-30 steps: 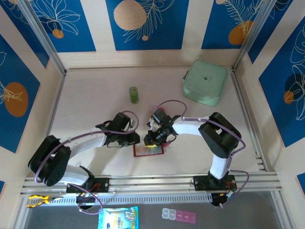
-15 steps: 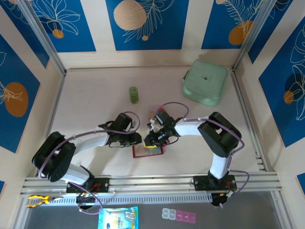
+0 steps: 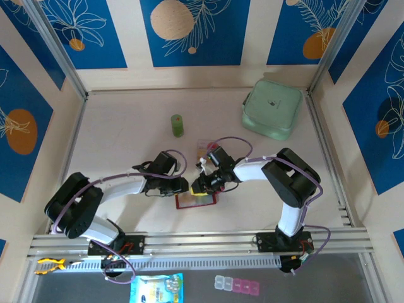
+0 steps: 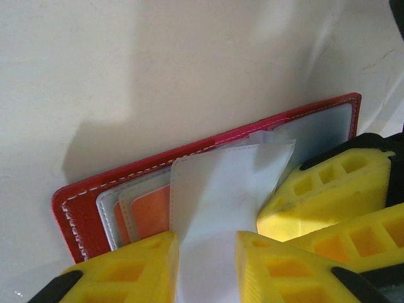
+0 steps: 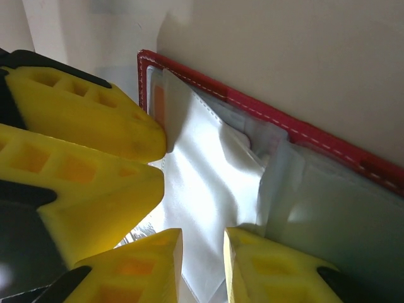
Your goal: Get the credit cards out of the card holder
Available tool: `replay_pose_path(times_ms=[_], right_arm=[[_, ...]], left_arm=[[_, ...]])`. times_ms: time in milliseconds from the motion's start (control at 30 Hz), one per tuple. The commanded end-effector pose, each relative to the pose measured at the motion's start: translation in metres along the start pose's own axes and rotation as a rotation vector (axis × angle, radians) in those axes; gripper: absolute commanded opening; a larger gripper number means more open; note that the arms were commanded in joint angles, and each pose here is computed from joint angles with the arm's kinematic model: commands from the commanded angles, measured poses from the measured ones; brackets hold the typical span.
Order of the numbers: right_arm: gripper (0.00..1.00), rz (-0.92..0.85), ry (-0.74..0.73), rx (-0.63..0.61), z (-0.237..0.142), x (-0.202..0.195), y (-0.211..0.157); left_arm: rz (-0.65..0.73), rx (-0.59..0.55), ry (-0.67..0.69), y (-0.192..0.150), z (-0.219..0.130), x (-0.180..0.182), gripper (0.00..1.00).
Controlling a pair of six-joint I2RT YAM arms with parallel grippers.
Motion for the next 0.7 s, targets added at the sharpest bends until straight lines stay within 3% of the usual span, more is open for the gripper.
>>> replay_pose_path(times_ms=[0, 333, 667], right_arm=[[0.25, 0.064, -0.029, 0.058, 0.007, -0.016, -0.019], [0.25, 0.071, -0.026, 0.061, 0.008, -0.018, -0.021], [0.24, 0.075, -0.018, 0.047, 0.008, -0.017, -0.019]], left_arm=[[-0.015, -0.013, 0.036, -0.003, -0.001, 0.008, 0.33], [-0.012, -0.027, 0.027, -0.001, -0.004, 0.006, 0.38], [-0.016, 0.001, -0.018, -0.006, -0.001, -0.005, 0.27]])
Point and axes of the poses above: each hand's point on the last joint's axis, 136 mm out from that joint toward the fingers, its own z axis out along the fingers, its own x axis along the line the jaws close on, y = z × x, the point moved 2 cm from there along -z, back along the fingers, and after that the axes turned 12 degrees about -z, right-handed, at the moved point
